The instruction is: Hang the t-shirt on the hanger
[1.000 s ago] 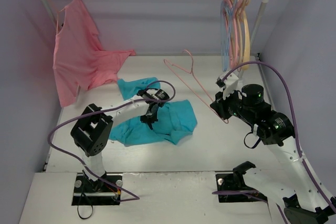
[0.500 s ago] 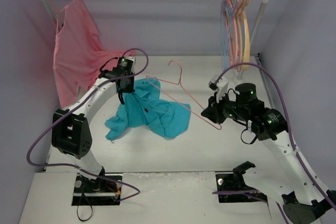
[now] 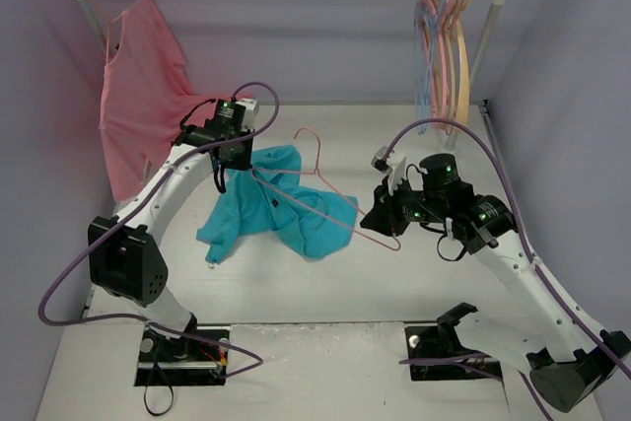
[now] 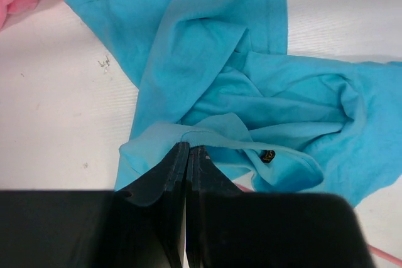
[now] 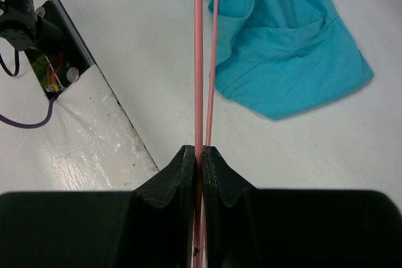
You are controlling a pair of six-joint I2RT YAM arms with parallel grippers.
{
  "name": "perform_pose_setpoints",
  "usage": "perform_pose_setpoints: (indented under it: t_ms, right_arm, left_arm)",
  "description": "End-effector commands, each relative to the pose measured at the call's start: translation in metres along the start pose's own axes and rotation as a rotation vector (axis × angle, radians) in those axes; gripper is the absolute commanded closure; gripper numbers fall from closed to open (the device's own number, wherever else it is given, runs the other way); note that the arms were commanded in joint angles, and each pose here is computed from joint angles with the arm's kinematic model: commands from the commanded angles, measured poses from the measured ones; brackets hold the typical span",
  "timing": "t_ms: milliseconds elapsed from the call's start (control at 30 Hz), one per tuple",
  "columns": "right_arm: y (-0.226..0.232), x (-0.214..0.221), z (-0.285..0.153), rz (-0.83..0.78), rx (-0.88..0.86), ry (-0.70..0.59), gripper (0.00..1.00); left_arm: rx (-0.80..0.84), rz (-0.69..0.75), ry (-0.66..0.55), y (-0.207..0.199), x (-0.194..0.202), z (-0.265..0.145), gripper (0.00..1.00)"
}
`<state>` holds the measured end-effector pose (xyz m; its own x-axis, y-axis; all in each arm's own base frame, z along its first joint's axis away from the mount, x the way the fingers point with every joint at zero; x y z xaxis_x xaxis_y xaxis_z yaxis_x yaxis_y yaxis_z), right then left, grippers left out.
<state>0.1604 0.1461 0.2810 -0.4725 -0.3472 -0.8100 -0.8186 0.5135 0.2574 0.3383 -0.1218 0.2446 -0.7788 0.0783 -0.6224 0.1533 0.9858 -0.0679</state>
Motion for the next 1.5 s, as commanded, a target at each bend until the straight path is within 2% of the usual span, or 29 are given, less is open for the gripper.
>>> perform_pose_setpoints:
  t_ms: [0,300,400,700,967,1467]
  right_arm:
    - [0.002,-0.015,0.009,-0.035,-0.035,-0.076,1.0]
    - [0.001,-0.01,0.022,-0.046,0.004,-0.046,1.0]
    - [0.003,-0.013,0.02,-0.062,0.016,-0.052,1.0]
    - [0.007,-0.019,0.013,-0.075,0.019,-0.066,1.0]
    - [0.01,-0.02,0.012,-0.077,0.014,-0.067,1.0]
    - [0.012,-0.028,0.009,-0.092,0.019,-0.099,1.0]
  left_arm:
    - [0.067,0.004,-0.129,-0.005,-0.022,-0.045,1.0]
    - [0.111,0.041,-0.116,-0.005,-0.014,-0.064,1.0]
    - [0.07,0.06,-0.1,0.001,-0.009,-0.066,1.0]
    - [-0.082,0.086,-0.057,0.015,-0.003,-0.047,1.0]
    - [-0.176,0.048,-0.091,0.021,-0.009,-0.041,1.0]
    - [-0.156,0.048,-0.077,0.009,-0.004,-0.024,1.0]
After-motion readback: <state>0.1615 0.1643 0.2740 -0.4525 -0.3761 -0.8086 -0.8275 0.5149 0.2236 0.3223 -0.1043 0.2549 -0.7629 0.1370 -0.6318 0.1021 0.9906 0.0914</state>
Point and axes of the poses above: each gripper's point midway between its finger pads, its own z axis out along the fingers, its own y axis along the line the jaws close on, x = y × z, the point moved 8 cm from there along -z, back along the fingers, and after that the axes turned 3 degrees about -z, right-handed, at the moved point
